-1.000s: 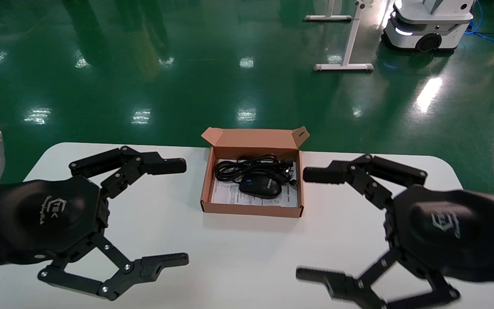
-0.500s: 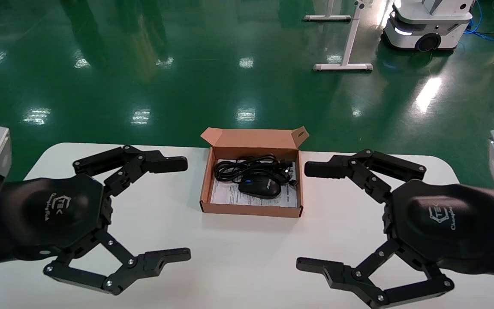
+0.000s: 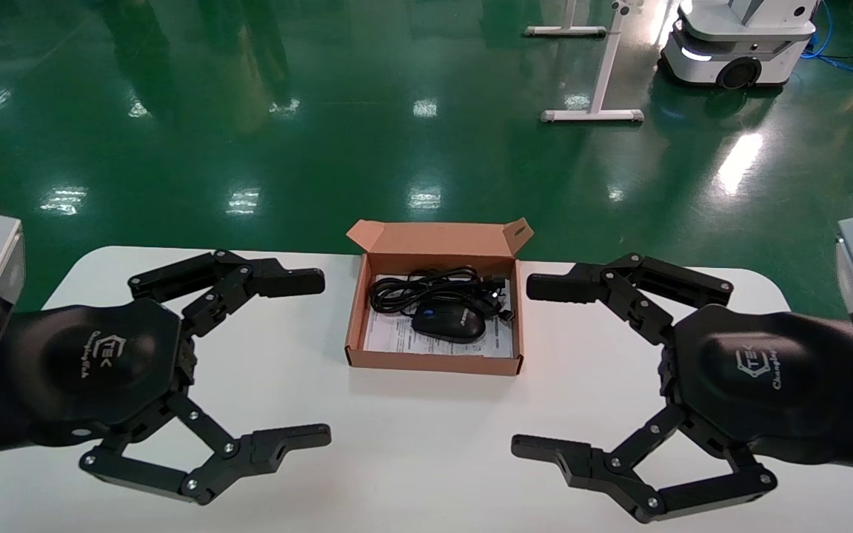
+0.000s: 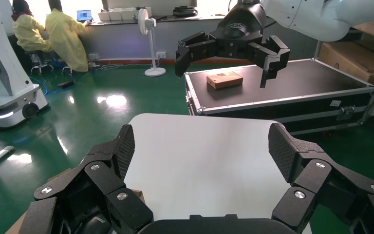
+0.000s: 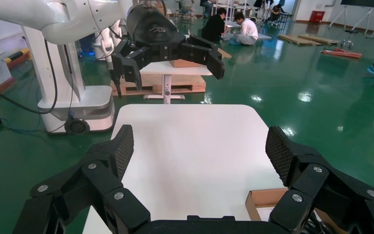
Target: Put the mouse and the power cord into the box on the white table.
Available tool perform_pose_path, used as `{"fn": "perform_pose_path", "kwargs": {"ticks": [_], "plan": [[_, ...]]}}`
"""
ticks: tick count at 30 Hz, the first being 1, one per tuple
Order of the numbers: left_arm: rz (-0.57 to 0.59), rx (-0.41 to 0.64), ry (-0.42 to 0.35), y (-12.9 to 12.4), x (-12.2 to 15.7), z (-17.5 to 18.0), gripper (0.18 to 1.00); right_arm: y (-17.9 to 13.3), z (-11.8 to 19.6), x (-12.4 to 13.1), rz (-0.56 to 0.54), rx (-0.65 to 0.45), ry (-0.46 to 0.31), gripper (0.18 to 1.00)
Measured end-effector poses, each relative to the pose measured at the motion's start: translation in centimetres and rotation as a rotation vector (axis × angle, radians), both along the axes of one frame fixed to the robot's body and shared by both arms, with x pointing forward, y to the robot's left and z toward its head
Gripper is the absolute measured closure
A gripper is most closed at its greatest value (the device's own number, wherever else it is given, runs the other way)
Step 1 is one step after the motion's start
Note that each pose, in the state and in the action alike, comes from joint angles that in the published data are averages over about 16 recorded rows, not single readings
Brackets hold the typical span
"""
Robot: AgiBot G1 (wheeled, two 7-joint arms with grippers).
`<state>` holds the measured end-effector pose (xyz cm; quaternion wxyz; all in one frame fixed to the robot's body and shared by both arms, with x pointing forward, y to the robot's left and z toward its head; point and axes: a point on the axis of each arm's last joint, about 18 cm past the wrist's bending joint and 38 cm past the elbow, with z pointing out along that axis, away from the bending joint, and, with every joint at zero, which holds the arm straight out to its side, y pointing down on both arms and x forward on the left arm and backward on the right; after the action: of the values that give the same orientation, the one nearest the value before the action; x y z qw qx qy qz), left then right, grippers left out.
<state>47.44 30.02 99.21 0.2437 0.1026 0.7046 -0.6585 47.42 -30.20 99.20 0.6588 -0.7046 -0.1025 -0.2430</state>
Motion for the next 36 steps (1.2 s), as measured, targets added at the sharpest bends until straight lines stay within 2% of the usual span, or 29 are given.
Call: {"fn": "perform_pose_path", "kwargs": {"ticks": [36], "plan": [[0.002,-0.001,0.001,-0.01,0.1,0.0,0.184,-0.02,0.01,0.2,-0.005,0.0,-0.002,0.178]]}}
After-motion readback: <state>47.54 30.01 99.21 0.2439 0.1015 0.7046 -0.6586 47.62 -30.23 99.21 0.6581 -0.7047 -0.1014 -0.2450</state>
